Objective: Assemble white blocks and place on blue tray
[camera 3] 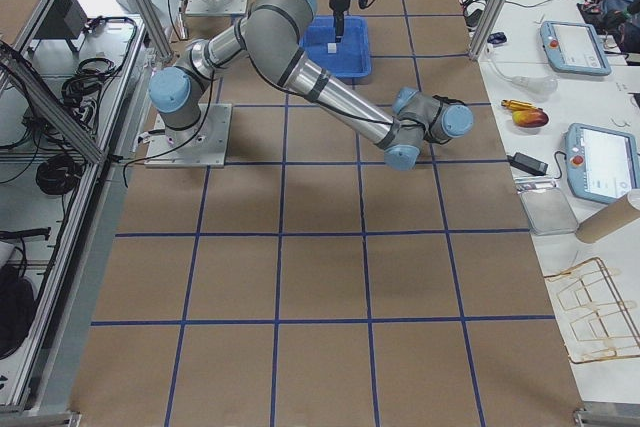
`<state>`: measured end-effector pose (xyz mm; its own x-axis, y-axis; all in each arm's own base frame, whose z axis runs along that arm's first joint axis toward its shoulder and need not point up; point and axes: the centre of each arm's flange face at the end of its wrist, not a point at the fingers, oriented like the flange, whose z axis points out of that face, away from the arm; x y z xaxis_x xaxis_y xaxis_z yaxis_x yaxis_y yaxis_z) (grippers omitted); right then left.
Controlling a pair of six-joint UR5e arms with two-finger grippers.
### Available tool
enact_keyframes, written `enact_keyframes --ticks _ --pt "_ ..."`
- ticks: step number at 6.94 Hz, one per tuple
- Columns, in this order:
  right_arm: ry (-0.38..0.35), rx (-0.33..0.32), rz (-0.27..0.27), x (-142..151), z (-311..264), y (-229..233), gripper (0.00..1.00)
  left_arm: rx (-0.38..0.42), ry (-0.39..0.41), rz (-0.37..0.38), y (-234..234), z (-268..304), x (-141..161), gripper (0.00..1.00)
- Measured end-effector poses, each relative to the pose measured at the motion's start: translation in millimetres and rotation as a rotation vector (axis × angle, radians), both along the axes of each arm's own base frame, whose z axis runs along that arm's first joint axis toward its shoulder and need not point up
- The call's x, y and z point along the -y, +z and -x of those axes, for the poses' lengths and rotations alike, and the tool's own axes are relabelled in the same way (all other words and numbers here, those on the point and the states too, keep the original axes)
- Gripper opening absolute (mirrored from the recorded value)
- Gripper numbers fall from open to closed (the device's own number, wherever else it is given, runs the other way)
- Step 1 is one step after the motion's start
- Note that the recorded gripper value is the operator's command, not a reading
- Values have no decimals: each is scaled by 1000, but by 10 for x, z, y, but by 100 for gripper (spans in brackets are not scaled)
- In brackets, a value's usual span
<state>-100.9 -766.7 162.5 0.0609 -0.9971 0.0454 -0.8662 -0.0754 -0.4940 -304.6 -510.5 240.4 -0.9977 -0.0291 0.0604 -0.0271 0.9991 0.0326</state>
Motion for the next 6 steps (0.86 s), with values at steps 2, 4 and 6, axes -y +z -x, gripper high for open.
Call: enact_keyframes --ticks 2,4,6 --pt "2 1 -4 -3 -13 -3 0 5 -33 -23 369 -296 114 100" --pt "4 -10 -7 -4 -39 37 0 15 -59 -14 722 -454 85 100" --pt "3 5 -69 -116 -80 243 0 34 -102 -12 854 -637 2 100"
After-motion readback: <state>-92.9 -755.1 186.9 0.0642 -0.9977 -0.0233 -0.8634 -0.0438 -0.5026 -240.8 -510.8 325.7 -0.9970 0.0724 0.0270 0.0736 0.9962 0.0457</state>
